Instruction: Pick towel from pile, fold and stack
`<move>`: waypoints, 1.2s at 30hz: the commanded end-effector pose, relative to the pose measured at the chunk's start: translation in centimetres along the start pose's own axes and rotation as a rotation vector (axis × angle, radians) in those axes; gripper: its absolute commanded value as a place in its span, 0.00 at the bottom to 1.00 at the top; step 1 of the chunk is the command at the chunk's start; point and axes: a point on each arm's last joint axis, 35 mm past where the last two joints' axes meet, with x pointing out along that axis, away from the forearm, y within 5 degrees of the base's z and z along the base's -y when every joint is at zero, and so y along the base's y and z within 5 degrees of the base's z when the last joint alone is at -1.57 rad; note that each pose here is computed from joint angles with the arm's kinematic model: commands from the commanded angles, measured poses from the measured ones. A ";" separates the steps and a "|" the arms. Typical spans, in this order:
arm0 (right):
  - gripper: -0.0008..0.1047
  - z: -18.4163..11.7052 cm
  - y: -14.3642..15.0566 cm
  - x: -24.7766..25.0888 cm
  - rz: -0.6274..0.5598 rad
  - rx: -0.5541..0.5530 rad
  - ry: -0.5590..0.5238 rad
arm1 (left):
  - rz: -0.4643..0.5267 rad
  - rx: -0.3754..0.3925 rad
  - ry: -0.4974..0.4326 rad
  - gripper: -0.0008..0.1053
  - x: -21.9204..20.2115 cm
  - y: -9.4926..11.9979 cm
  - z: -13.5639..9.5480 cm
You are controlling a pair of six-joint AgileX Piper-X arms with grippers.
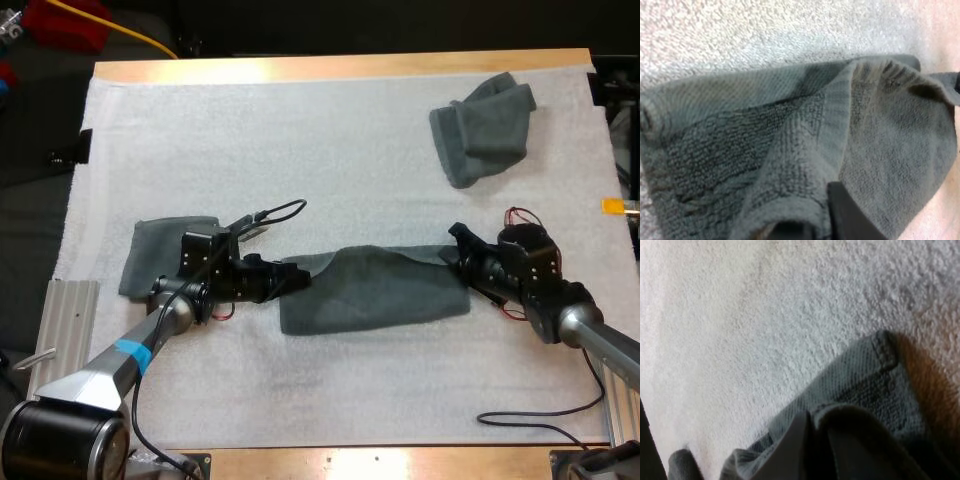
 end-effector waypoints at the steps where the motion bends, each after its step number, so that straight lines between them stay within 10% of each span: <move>1: 0.02 0.3 0.0 0.1 -0.004 0.000 -0.013 | -0.023 0.029 -0.008 0.15 -0.1 -0.4 0.3; 6: 0.25 0.3 0.0 0.1 -0.004 -0.008 -0.013 | -0.051 0.016 0.014 0.66 -0.1 -0.5 0.2; 12: 0.72 0.4 0.4 0.0 0.055 -0.138 0.000 | -0.115 0.037 0.049 0.64 -0.5 -1.2 0.1; 36: 0.72 -0.8 2.8 -7.9 0.039 -0.457 0.009 | -0.143 0.243 -0.145 0.66 -8.6 -8.6 -4.1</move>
